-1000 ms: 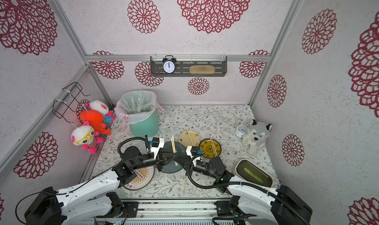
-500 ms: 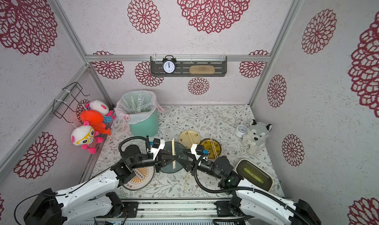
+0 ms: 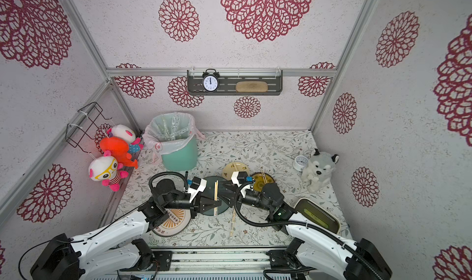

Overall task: Remove the packaging of disposable chopsticks
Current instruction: Remove the packet bag from the disposable chopsticks.

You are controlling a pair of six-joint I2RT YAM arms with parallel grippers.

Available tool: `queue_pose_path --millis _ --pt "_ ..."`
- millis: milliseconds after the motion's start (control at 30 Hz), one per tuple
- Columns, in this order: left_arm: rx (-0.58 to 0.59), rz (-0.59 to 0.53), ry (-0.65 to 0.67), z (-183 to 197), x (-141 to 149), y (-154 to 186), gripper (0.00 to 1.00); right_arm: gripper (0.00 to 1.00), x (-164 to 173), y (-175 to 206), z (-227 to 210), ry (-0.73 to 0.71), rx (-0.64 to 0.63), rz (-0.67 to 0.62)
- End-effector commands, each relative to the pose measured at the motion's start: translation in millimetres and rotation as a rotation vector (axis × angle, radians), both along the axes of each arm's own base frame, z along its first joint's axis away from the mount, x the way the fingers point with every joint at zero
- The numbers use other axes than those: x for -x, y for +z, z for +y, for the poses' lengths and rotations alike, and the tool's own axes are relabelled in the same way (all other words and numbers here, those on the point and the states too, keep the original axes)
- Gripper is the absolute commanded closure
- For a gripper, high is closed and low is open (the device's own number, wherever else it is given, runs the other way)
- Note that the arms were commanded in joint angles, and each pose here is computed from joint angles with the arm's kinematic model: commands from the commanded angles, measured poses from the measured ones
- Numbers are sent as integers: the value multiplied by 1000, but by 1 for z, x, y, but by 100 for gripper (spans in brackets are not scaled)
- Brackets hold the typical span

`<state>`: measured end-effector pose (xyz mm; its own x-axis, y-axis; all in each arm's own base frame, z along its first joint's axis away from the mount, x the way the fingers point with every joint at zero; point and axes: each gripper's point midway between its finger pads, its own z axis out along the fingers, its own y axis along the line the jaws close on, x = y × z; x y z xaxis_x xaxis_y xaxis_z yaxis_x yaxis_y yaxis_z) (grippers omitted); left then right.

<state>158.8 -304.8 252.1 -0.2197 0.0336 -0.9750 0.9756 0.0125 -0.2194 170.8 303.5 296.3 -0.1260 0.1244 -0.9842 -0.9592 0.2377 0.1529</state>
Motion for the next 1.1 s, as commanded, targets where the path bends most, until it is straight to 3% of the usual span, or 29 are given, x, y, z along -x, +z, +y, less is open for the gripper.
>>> queue_pose_path --millis 0,100,200,367,467,833,1067 --pt "10 -6 63 11 -17 3 100 27 8 32 -4 17 -55 -67" --pt "5 -19 52 12 -16 3 100 20 2 31 -4 16 -50 -51" --pt "4 -16 66 15 -22 2 100 1 1 34 -5 15 -50 -49" --pt "8 10 33 14 -26 0 100 2 0 39 -3 29 -60 -69" --pt "5 28 -9 9 -22 -2 100 10 -3 39 3 41 -65 -77" --pt "16 17 -12 9 -23 -1 100 56 -5 33 25 144 -54 -38" --pt "9 27 -19 9 -21 -4 100 65 -1 38 17 123 -80 -58"
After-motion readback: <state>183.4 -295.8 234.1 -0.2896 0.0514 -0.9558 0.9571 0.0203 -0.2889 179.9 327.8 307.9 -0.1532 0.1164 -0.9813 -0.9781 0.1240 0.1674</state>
